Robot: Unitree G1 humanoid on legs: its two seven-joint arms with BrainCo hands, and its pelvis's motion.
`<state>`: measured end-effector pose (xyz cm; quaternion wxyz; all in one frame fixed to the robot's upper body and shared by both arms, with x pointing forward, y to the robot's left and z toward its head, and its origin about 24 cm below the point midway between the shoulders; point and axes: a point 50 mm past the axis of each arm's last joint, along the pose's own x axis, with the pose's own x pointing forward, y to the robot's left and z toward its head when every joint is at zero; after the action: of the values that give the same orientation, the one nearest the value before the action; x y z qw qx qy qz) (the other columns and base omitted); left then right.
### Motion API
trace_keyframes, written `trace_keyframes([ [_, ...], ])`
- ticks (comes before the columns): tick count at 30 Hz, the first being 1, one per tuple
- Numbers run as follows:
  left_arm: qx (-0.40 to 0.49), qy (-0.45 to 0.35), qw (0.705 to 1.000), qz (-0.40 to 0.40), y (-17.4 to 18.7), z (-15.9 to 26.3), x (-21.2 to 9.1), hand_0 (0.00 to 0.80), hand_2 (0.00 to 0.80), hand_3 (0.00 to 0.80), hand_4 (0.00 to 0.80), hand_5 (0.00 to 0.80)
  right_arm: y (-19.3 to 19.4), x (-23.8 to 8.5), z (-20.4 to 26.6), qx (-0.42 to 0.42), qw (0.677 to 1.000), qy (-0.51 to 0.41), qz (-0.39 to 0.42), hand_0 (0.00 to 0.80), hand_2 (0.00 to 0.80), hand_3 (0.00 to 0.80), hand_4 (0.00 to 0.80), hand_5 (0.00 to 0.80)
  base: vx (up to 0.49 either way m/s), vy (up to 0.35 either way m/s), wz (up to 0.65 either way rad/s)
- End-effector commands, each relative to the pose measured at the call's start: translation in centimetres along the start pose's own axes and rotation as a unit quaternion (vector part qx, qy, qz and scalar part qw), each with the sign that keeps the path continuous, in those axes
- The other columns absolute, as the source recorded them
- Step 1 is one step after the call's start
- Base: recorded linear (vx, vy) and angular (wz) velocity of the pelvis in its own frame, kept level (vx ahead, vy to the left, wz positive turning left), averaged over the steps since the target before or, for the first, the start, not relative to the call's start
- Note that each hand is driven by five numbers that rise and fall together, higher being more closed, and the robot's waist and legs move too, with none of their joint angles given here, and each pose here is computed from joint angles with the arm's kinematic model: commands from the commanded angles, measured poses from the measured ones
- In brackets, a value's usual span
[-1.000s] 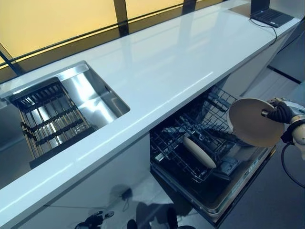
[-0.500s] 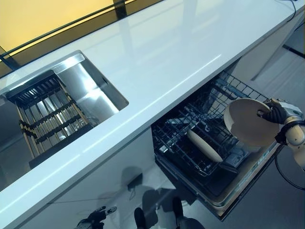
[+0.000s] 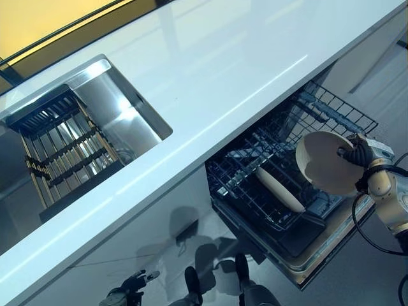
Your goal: Take plates into dishwasher
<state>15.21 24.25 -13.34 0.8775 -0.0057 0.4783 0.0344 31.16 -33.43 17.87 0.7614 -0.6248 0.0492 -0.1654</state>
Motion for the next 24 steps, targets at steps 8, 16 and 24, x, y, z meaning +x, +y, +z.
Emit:
trace_keyframes([
  [8,0.016,-0.001,1.000,-0.013,-0.7,0.4,0.4,0.000,0.000,0.000,0.000,0.000,-3.5,1.4,4.0,-0.064,0.991,-0.044,-0.105,0.800,0.800,0.800,0.800,0.800,0.005,0.008,0.00],
  [16,0.015,0.008,1.000,-0.019,-1.5,0.0,0.4,0.000,0.000,0.000,0.000,0.000,-3.0,1.4,5.6,-0.133,0.978,-0.070,-0.147,0.800,0.800,0.800,0.800,0.800,0.003,0.008,0.00],
  [24,0.018,0.010,0.999,-0.027,-1.9,0.0,0.5,0.000,0.000,0.000,0.000,0.000,-0.9,1.1,6.9,-0.193,0.963,-0.103,-0.160,0.800,0.800,0.800,0.800,0.800,0.009,0.013,0.08],
])
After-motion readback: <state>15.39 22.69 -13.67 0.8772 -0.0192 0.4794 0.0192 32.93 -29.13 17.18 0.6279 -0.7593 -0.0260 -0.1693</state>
